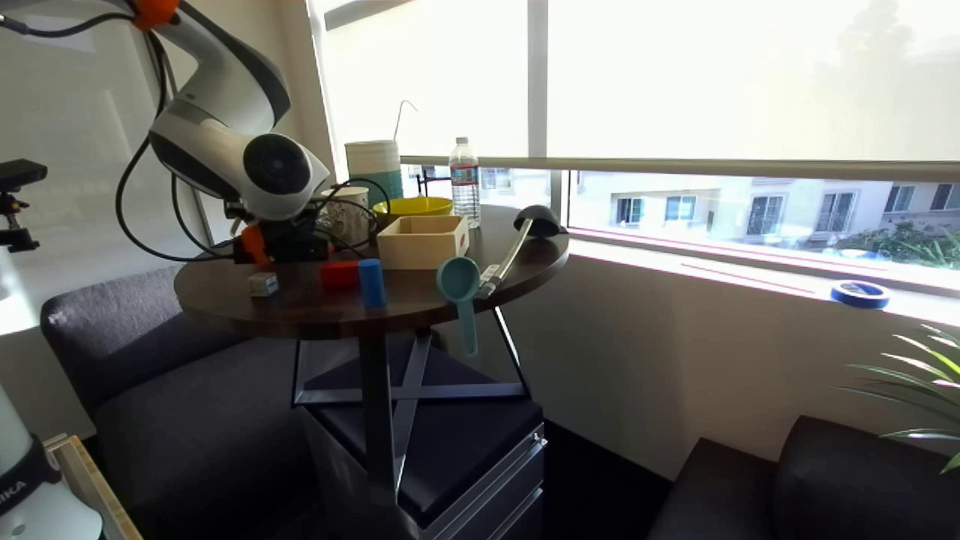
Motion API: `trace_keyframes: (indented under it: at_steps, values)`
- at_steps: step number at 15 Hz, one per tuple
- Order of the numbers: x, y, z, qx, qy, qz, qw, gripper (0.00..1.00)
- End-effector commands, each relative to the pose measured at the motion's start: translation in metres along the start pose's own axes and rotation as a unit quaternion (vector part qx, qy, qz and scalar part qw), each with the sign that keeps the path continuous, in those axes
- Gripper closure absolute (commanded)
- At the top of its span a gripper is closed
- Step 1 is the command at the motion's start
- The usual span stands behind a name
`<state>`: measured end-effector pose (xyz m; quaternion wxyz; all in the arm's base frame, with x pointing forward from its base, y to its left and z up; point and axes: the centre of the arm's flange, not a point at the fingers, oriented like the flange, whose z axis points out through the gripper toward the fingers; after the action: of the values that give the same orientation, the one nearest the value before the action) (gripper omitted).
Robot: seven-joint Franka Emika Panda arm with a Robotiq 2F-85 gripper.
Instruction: Flip the mug over on the table
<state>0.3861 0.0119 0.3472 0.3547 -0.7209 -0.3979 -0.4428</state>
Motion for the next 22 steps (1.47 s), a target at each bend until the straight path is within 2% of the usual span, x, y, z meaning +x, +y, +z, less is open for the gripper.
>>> trace_keyframes:
  at_steps: [1,3,4,5,7,10,13,15,19,22]
  values:
    - [-0.015,-0.005,-0.009,0.001,0.006,0.001,1.0000,0.38]
    - [-0.018,-0.004,-0.012,0.000,0.008,0.006,0.9999,0.38]
    - [-0.018,-0.004,-0.013,-0.001,0.008,0.007,0.9999,0.30]
    - [-0.018,-0.004,-0.013,0.000,0.006,0.007,1.0000,0.05]
    - [-0.020,-0.005,-0.015,0.001,0.002,0.009,1.0000,0.00]
    - [-0.017,-0.006,-0.022,-0.005,-0.015,0.011,0.9998,0.00]
    - [-0.005,-0.011,-0.033,-0.020,-0.055,0.009,0.9982,0.00]
    - [0.003,-0.016,-0.040,-0.033,-0.098,0.020,0.9944,0.00]
    - [0.033,-0.031,-0.051,-0.074,-0.185,0.029,0.9795,0.00]
    - [0.069,-0.051,-0.052,-0.096,-0.243,0.031,0.9648,0.00]
